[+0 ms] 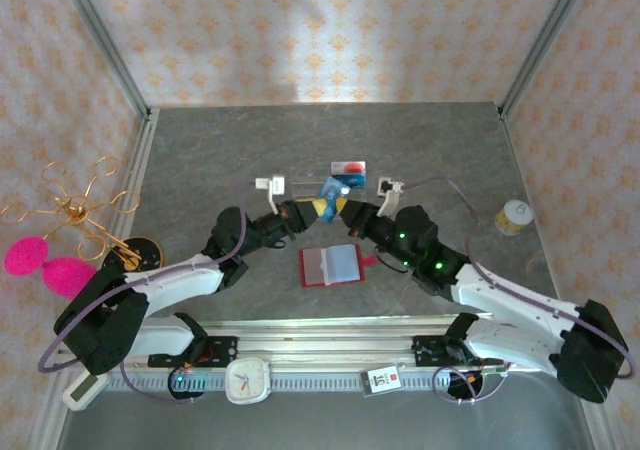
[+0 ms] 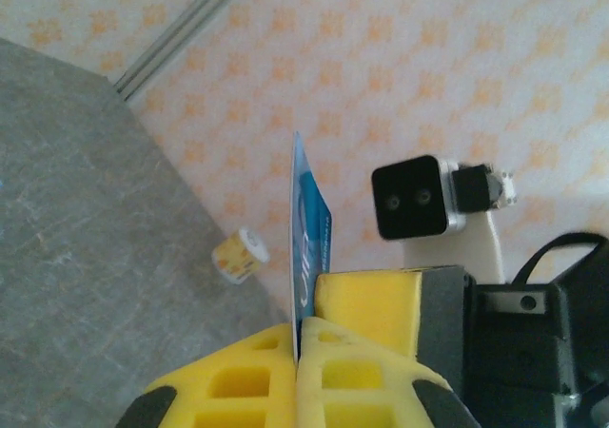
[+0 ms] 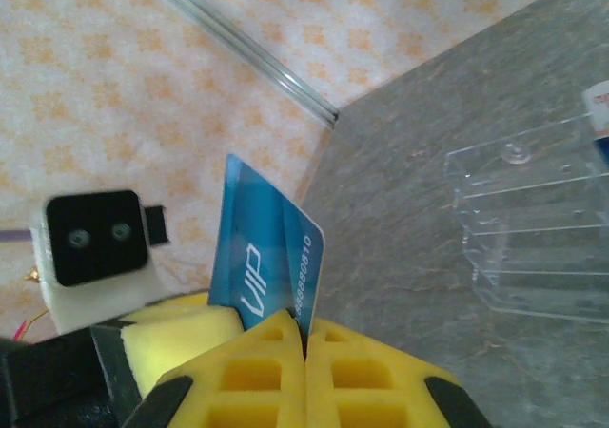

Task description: Take the credit cards out of the card holder

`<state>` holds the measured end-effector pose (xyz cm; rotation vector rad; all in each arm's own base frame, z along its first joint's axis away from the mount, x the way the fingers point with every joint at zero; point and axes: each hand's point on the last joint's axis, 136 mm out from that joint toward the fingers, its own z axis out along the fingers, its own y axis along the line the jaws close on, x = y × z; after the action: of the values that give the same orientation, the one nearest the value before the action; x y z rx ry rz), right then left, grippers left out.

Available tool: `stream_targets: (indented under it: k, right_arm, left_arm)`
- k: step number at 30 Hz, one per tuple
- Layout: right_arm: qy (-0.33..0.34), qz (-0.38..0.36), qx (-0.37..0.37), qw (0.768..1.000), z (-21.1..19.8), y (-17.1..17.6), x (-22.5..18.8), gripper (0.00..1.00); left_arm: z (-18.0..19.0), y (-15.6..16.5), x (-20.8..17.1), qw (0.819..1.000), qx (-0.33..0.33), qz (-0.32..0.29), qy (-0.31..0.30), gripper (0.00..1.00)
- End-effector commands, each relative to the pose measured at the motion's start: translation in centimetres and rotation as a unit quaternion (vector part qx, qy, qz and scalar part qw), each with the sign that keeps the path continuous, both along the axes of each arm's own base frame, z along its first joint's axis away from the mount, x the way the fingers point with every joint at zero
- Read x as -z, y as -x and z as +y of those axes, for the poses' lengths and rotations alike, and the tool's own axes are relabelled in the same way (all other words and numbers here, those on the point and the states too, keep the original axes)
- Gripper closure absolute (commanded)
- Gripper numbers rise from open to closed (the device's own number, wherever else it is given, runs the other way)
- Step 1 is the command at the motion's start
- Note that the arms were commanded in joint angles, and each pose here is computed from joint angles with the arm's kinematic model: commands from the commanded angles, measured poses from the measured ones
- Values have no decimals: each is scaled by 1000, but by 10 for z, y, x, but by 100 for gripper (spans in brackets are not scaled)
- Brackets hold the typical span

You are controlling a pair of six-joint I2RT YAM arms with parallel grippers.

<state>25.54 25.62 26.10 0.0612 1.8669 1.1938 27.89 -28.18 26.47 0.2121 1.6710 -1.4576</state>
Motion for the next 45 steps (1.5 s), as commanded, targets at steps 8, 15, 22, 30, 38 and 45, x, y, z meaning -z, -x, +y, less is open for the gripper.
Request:
stream_targets:
  k: [8,15,22,30,38,45]
  right_arm:
    - [86,47,84,992,-83,-5,38,95]
    - [88,77,97,988,-95,-8,53,97]
    - [102,91,113,984,-104,-22,58,98]
    - [109,102,138,979,-122,-45,60,98]
    - [118,108,152,975,-131,-63,61,98]
    - [123,107,155,974,-131,-70,60,98]
  left_arm:
    - [-8,-31,13,910,86,-164,-372,100]
    - [-15,-47,32,820,177,-252,-482,100]
    - [-22,-83,47,780,210,-271,-523,100]
    - [-33,-122,67,773,214,-290,-523,100]
    - [-42,-140,90,766,231,-298,-521,100]
    - [-44,-147,108,764,236,-293,-524,100]
